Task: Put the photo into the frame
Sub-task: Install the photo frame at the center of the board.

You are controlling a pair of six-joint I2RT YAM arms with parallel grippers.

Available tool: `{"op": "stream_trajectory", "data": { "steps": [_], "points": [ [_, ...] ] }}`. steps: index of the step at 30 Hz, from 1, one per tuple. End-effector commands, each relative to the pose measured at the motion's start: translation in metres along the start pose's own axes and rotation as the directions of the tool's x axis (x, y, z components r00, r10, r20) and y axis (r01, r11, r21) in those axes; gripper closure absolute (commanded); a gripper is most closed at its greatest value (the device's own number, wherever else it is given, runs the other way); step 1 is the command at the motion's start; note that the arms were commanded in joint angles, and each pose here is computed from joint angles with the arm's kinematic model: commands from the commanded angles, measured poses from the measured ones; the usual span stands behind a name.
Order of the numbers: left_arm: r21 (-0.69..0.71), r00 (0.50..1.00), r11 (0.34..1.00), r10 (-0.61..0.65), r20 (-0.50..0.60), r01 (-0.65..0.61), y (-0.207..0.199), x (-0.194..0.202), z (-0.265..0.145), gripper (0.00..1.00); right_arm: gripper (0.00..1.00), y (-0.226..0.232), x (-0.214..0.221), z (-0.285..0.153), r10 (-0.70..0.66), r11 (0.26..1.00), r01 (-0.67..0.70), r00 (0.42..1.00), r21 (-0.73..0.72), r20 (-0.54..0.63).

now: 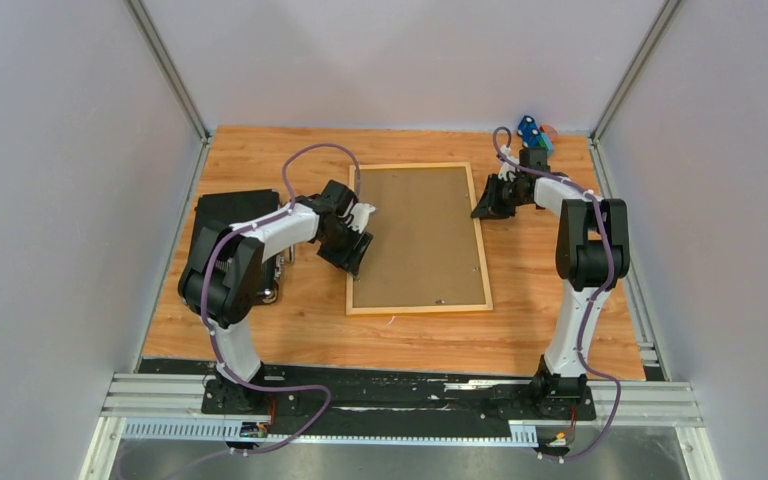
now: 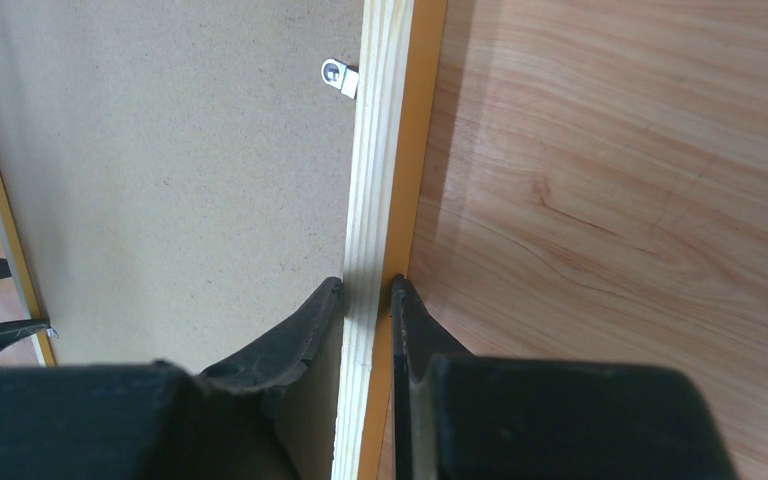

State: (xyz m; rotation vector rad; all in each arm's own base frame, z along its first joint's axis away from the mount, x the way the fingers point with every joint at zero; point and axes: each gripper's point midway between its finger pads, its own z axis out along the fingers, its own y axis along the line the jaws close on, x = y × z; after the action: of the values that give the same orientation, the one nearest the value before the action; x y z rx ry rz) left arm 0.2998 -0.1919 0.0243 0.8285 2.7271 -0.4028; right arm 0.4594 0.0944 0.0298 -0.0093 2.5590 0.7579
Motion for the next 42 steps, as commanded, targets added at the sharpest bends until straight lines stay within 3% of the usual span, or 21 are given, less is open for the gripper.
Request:
{"op": "stream_trajectory", "data": {
  "steps": [1,10,15,24,34,42],
  "points": [
    [-0.014,1.0,1.0,0.02,0.004,-0.02,0.001,0.001,-0.016,0.34,1.0,-0.031,0.017,-0.002,0.027,0.995,-0.022,0.999,0.101,-0.045],
    [-0.075,0.993,0.997,0.017,0.118,-0.009,0.012,-0.032,-0.047,0.16,1.0,-0.03,0.015,-0.003,0.004,0.995,0.0,0.999,0.096,-0.043],
    [-0.094,0.981,0.995,-0.011,0.193,0.03,0.023,-0.048,-0.071,0.13,1.0,-0.033,0.012,-0.005,-0.031,0.993,0.037,0.998,0.112,-0.053],
    [-0.124,0.97,0.99,-0.029,0.242,0.06,0.036,-0.046,-0.088,0.13,0.66,-0.027,0.016,-0.007,-0.058,0.988,0.067,0.996,0.139,-0.064],
    [-0.141,0.968,0.988,-0.031,0.249,0.068,0.041,-0.041,-0.09,0.14,0.67,-0.013,0.025,0.004,-0.086,0.988,0.098,0.992,0.124,-0.095],
    [-0.139,0.969,0.987,-0.039,0.246,0.075,0.044,-0.04,-0.088,0.14,0.87,-0.013,0.028,0.006,-0.088,0.987,0.101,0.991,0.127,-0.103]
  ]
}}
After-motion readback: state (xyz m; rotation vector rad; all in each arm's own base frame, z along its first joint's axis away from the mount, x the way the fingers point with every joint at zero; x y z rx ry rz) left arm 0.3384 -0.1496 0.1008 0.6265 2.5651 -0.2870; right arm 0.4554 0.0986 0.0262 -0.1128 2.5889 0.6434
